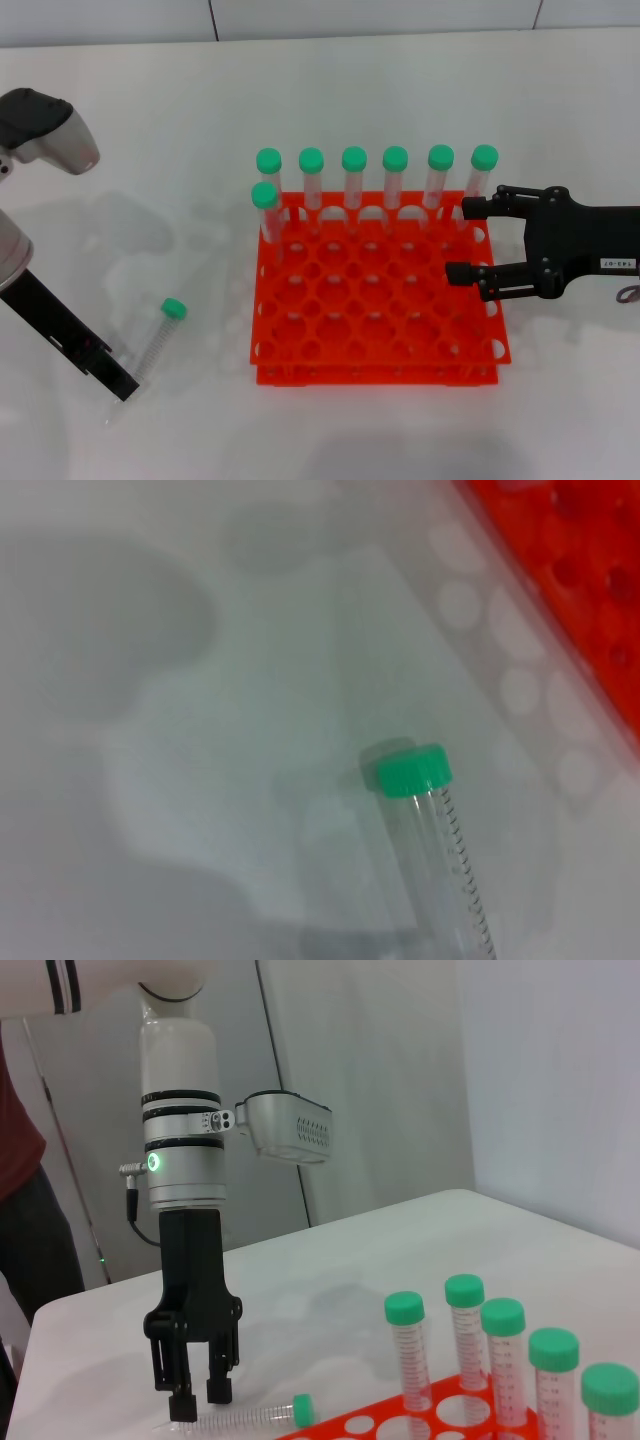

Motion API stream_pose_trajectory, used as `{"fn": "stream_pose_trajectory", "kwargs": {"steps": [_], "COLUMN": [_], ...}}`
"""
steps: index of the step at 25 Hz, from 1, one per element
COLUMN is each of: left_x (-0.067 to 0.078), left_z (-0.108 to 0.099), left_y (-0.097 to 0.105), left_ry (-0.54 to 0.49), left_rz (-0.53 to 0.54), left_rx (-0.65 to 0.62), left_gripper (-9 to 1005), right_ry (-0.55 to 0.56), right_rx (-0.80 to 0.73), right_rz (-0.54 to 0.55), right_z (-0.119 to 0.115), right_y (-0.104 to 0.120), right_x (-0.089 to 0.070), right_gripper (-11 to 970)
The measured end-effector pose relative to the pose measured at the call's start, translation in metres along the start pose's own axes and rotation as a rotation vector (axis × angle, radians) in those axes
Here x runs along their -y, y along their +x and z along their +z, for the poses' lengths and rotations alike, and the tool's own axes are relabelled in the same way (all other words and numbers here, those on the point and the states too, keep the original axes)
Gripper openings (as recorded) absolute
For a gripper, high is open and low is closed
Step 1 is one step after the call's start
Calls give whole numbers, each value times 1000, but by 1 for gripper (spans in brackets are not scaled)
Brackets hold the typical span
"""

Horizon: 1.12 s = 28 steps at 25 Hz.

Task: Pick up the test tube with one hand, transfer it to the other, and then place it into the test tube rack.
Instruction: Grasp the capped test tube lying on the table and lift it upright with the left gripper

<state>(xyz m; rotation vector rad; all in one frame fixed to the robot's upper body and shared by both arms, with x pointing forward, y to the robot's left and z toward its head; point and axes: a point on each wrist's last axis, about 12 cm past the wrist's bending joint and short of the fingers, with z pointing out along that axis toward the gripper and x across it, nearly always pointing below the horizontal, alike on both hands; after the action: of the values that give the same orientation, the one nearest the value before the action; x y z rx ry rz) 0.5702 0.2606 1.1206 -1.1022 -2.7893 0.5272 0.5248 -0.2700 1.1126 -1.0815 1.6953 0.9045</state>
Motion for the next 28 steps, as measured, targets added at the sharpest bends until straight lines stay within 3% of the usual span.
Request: {"fn": "stream_pose_trajectory", "kwargs": {"steps": [28], "left_x": [13], "left_z": [8], "left_y": [-13], "left_ry": [17], "left_rz": [63], "left_rx": [-20], "left_gripper": [473], "right_ry": [4], "right_rx": [8], "right_rz": [5], "right_z": [-1], "right_y": [2], "right_x": [0], "right_gripper": [868]}}
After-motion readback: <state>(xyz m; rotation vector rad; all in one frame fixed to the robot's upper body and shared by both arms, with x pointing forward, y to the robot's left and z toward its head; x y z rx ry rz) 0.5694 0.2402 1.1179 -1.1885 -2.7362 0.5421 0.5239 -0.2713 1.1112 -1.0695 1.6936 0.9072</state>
